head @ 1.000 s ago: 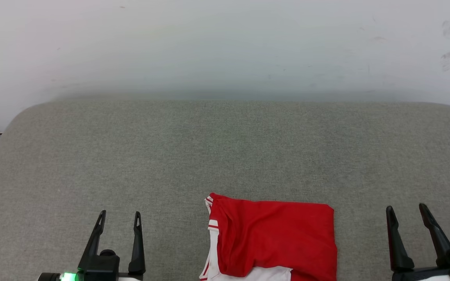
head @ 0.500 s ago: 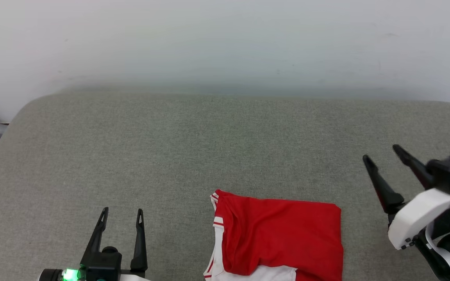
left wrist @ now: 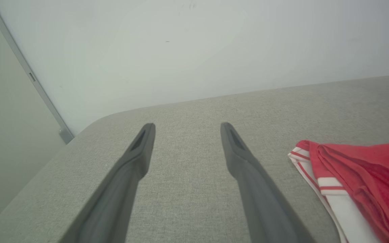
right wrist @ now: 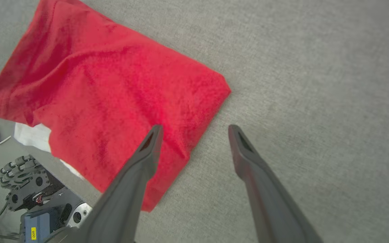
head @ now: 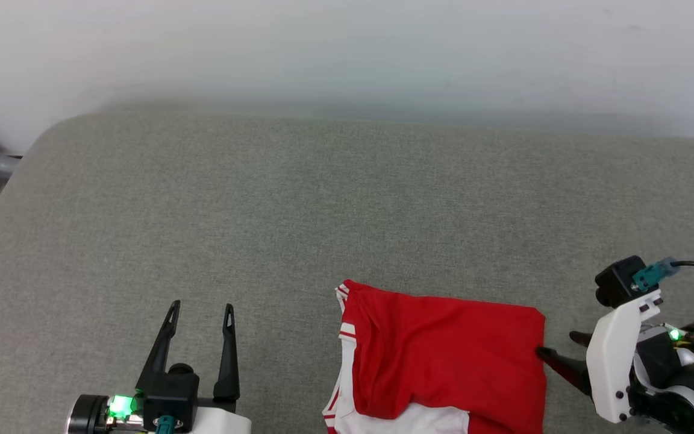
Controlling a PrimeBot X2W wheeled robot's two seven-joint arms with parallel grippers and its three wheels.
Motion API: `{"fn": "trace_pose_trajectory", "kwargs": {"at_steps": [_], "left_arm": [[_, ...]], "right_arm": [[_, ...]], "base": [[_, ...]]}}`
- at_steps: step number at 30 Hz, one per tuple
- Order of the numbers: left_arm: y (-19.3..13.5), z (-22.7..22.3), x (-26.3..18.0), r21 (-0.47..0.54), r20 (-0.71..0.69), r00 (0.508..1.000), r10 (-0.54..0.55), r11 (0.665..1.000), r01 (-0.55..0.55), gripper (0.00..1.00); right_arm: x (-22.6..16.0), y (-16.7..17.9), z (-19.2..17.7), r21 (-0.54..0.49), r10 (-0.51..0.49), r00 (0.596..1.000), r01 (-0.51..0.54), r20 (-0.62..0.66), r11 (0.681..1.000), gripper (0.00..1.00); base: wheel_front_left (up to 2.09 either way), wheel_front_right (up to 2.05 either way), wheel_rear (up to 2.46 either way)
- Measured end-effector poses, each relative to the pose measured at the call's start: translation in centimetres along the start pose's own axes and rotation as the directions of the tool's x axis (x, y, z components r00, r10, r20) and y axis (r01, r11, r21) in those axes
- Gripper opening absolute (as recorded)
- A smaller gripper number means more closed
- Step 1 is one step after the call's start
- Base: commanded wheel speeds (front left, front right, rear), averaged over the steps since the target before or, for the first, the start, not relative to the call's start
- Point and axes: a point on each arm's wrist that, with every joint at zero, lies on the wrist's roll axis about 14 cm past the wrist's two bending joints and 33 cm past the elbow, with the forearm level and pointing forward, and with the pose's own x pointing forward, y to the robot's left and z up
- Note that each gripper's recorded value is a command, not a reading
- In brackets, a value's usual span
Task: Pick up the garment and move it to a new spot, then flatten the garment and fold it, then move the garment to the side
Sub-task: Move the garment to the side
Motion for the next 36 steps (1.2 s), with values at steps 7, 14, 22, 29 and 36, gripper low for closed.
{"fn": "trace_pose_trajectory", "kwargs": {"at_steps": [7,14,22,29,36], "left_arm": [[0.2,-0.8,0.9,0.003,-0.023,1.000,0.009,1.000,-0.009,1.00],[0.1,-1.9,1.8,0.006,-0.053,0.998,0.012,1.000,-0.012,1.00],[0.3,-2.4,1.9,0.012,-0.068,0.997,0.021,1.000,-0.020,1.00],[-0.2,-2.0,2.1,0.007,-0.055,0.998,0.009,1.000,-0.008,1.00],[-1.5,-1.8,2.7,-0.005,-0.043,0.999,-0.029,1.000,0.029,1.00]], "right_arm": [[2.9,0.8,-3.3,0.066,0.062,0.988,-0.054,-0.139,0.996,1.00],[5.7,1.6,-6.6,0.103,0.109,0.965,-0.087,-0.239,0.991,1.00],[6.4,2.0,-6.8,0.082,0.125,0.969,-0.110,-0.212,0.991,0.00],[6.2,2.4,-4.6,0.086,0.136,0.986,-0.127,-0.097,0.988,0.00],[4.1,-0.2,-2.0,-0.079,0.037,0.999,-0.036,0.009,0.996,0.00]], "base": [[0.00,0.00,0.00],[0.00,0.00,0.00],[0.00,0.00,0.00],[0.00,0.00,0.00],[0.00,0.00,0.00]]}}
